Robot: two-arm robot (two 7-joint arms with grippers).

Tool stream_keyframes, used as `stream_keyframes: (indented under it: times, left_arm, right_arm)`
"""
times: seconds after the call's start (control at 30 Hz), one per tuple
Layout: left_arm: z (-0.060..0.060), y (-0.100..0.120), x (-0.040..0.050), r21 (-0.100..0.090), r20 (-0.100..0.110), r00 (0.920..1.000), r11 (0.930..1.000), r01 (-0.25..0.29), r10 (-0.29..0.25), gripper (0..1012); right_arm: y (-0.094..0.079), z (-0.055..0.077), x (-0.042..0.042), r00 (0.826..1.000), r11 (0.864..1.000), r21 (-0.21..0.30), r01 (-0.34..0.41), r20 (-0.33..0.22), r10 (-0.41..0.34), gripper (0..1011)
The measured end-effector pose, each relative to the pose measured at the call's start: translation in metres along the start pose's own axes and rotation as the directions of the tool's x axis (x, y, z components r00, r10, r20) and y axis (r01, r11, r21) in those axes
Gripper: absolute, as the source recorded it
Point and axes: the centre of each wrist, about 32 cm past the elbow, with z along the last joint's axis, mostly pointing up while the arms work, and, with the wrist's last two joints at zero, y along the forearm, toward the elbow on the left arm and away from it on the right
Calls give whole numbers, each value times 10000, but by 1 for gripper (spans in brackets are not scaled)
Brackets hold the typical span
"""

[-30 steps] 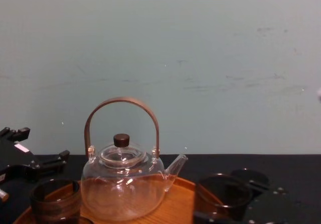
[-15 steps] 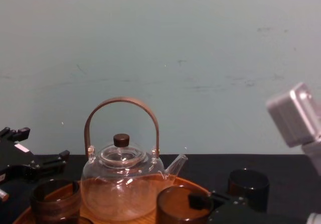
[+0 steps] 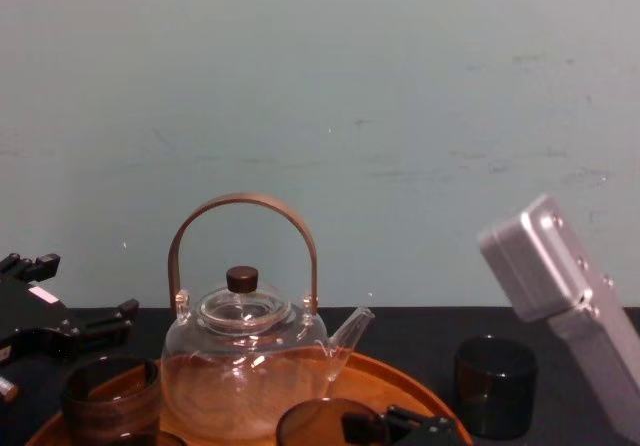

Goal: Pick up the glass from the table and place it on the tray.

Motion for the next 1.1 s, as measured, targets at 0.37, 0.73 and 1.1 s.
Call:
stream_keyframes:
  times: [0.37,0.73,1.1]
  left_arm:
    - [0,0,0,-1,0,10000,10000,0,0,1001]
    - [0,0,0,0,0,10000,10000,0,0,1001]
    - [0,0,0,0,0,10000,10000,0,0,1002]
  right_arm:
    - [58,-35,-1,9999,9998,-132,-161,-52,160,915]
    - [86,-74,-3,9996,9995,-230,-228,-154,224,915]
    - [91,-77,-7,9996,9995,-227,-231,-183,227,916]
